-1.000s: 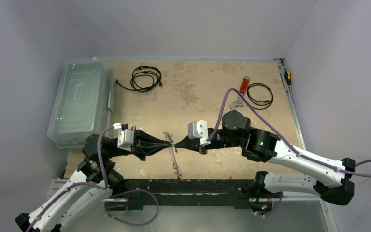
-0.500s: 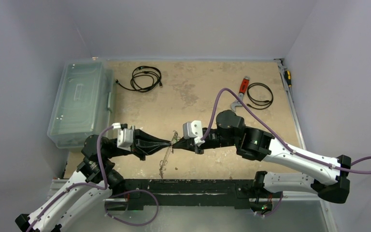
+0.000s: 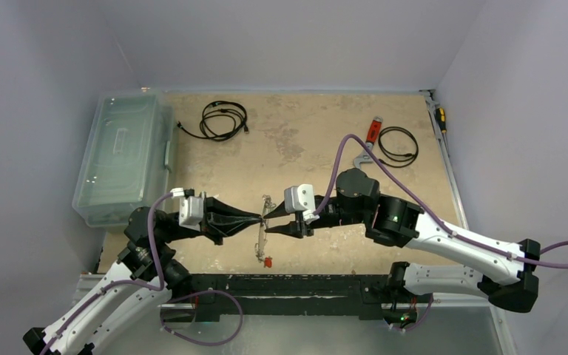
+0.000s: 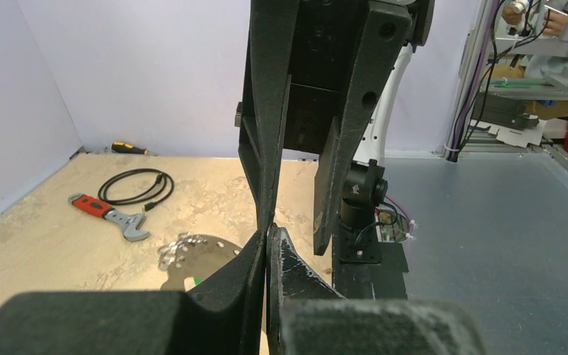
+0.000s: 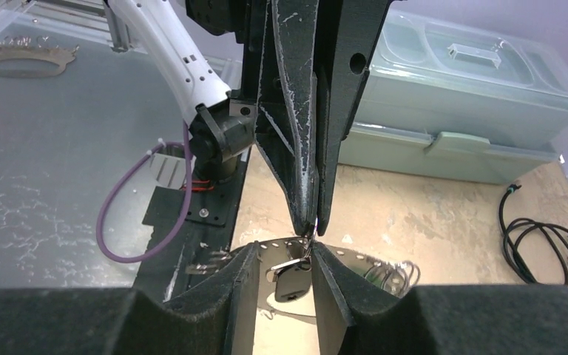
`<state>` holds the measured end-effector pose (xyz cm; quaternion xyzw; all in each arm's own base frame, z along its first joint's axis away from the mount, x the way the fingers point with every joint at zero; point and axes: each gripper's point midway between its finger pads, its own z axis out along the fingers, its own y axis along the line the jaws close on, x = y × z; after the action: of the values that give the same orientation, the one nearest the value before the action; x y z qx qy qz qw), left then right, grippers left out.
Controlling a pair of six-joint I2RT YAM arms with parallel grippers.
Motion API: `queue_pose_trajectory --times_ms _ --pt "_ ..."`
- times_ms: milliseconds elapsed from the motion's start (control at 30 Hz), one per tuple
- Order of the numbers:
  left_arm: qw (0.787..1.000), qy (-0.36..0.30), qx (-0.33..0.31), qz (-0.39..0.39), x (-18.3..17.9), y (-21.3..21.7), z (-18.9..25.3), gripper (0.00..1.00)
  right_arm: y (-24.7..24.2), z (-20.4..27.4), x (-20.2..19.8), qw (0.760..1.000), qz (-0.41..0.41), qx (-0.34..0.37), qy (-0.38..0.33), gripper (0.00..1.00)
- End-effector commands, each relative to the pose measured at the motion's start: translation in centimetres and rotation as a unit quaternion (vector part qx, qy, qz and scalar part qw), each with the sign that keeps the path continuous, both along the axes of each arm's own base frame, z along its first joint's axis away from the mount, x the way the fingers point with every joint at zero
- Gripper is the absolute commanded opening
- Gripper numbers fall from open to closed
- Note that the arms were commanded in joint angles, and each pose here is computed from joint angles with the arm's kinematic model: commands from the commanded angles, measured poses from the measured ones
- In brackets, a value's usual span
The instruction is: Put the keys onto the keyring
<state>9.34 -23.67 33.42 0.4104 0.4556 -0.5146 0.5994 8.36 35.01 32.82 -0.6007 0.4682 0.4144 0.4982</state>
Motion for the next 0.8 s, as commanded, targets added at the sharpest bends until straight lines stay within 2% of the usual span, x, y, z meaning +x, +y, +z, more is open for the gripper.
queue_pose_trajectory --times_ms 0,200,567,767 --pt "0.999 -0.023 -0.024 0.012 0.0 0.4 1.7 0.00 0.3 0.9 -0.3 1.000 0.008 0.026 -0.001 0.34" --pt "0.999 -0.024 -0.029 0.020 0.1 0.6 1.9 0.00 0.8 0.2 0.3 1.000 -0.007 0.024 0.005 0.31" --pt "0.999 -0.022 -0.029 0.024 0.2 0.7 1.9 0.00 1.2 1.1 0.8 0.998 -0.018 0.052 0.002 0.18" --pt "0.999 -0.022 -0.030 0.027 0.3 0.8 1.9 0.00 1.3 1.1 0.7 0.999 -0.015 0.048 0.000 0.00"
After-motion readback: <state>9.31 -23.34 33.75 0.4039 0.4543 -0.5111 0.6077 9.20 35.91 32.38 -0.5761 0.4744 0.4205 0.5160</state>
